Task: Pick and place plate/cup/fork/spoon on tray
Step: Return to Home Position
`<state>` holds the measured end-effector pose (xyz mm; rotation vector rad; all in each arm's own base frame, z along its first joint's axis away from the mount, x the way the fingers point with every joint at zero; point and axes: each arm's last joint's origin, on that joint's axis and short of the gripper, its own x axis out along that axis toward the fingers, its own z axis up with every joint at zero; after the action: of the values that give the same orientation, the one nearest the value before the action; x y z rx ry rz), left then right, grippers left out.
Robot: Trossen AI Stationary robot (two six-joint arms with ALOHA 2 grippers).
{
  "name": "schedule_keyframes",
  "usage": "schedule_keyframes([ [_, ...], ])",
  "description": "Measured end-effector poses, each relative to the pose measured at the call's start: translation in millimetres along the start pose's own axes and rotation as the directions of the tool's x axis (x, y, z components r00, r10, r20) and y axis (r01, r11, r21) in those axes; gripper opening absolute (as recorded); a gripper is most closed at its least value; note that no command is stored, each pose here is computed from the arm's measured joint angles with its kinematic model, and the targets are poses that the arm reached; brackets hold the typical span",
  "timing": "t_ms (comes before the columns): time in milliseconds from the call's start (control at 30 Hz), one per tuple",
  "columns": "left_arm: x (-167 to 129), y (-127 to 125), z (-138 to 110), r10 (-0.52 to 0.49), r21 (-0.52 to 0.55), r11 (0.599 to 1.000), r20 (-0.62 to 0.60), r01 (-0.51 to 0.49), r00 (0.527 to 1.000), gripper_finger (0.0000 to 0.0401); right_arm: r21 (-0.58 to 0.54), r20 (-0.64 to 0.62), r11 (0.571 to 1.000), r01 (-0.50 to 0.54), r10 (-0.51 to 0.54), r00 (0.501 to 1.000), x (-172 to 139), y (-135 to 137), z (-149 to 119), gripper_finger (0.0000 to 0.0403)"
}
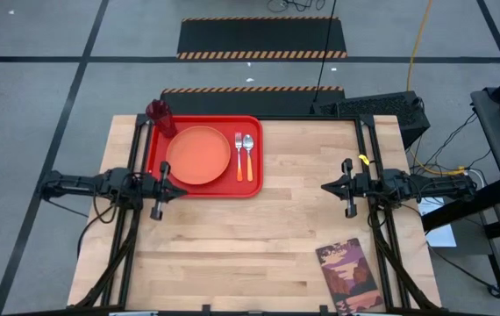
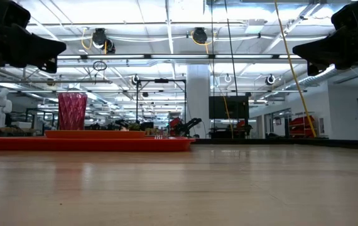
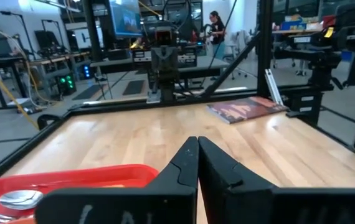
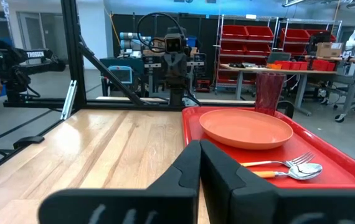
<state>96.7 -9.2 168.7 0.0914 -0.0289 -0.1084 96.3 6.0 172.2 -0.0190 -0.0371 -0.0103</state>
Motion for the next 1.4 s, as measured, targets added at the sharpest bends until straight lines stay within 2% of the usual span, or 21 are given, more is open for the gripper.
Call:
schedule_keyframes([
  [233,0.0,0.9,-0.2,0.003,0.007,1.0,-0.001,-0.003,1.0,0.0014,0.0,0.0,1.0,0.0,0.0,1.0,0.0,0.0,0.0,0.0],
  [367,0.0,0.9,-0.2,0.0,0.038,0.999,-0.001,0.0,1.0,0.0005,0.0,0.0,1.0,0.0,0.0,1.0,0.0,0.0,0.0,0.0],
  [667,0.0,1.1,-0.3,0.006,0.027,1.0,-0.003,-0.006,1.0,0.0024,0.0,0.0,1.0,0.0,0.0,1.0,0.0,0.0,0.0,0.0],
  [1400,0.0,1.2,-0.5,0.009,0.031,0.999,-0.003,-0.008,1.0,0.0026,0.0,0.0,1.0,0.0,0.0,1.0,0.0,0.0,0.0,0.0],
])
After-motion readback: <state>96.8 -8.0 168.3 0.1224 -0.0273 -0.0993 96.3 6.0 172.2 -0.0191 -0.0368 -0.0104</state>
